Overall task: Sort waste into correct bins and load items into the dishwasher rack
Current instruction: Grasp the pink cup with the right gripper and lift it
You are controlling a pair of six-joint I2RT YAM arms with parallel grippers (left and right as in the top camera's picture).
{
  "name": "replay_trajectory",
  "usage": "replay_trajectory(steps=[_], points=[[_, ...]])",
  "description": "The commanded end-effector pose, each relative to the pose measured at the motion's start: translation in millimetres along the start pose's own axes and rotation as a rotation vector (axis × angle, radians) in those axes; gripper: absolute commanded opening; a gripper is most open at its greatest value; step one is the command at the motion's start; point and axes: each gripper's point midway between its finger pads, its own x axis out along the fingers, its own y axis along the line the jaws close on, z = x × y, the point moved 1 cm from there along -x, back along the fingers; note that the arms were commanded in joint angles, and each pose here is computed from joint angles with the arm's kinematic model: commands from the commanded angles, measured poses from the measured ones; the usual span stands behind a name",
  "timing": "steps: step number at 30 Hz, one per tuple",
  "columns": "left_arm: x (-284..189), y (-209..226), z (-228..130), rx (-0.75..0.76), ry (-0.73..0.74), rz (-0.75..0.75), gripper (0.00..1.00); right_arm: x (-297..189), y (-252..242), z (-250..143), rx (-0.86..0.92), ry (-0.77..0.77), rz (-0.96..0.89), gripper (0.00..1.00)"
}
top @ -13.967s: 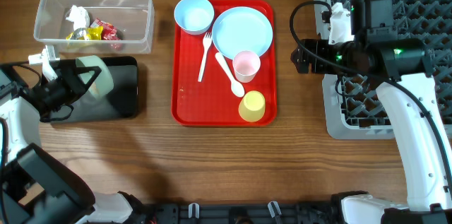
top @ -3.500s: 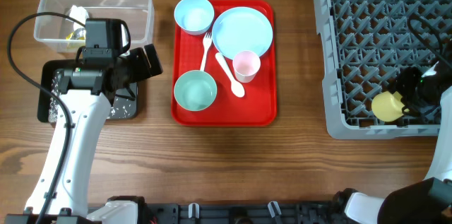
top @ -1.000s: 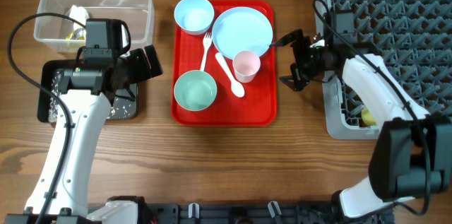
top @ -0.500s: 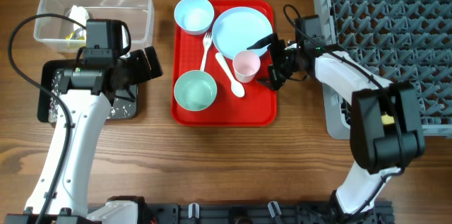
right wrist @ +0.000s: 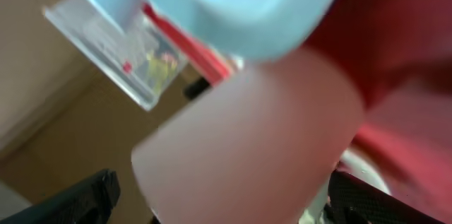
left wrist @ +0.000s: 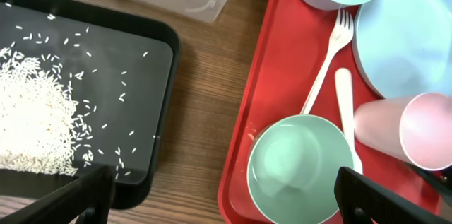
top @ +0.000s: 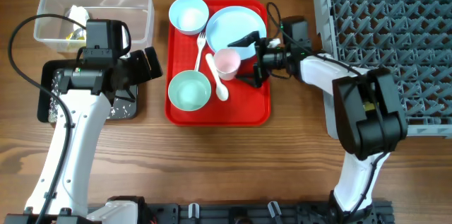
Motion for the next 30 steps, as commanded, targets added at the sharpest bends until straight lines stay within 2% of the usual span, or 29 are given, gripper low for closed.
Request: replay_trajectory(steps=[1, 5, 11, 15, 22, 30], points=[[0, 2, 0, -0.012, 0.010, 0.009, 1.00, 4, -4, -16, 0.046, 0.118, -0.002, 0.96], [0, 2, 0, -0.013, 0.008, 0.008, 1.00, 5, -6, -15, 0.038, 0.113, -0.010, 0.95], [0, 2, 0, -0.013, 0.008, 0.008, 1.00, 6, -19, 7, 0.088, -0.031, -0.056, 0.93], [0, 2, 0, -0.013, 0.008, 0.008, 1.00, 11, -23, 9, 0.087, -0.070, -0.077, 0.93], [0, 1, -1, -0.013, 0.013, 0.001, 1.00, 15, -18, 16, 0.069, -0.136, -0.065, 0.97], [0, 1, -2, -0.013, 0.017, 0.003, 1.00, 16, 22, -3, -0.106, -0.025, 0.068, 0.95]])
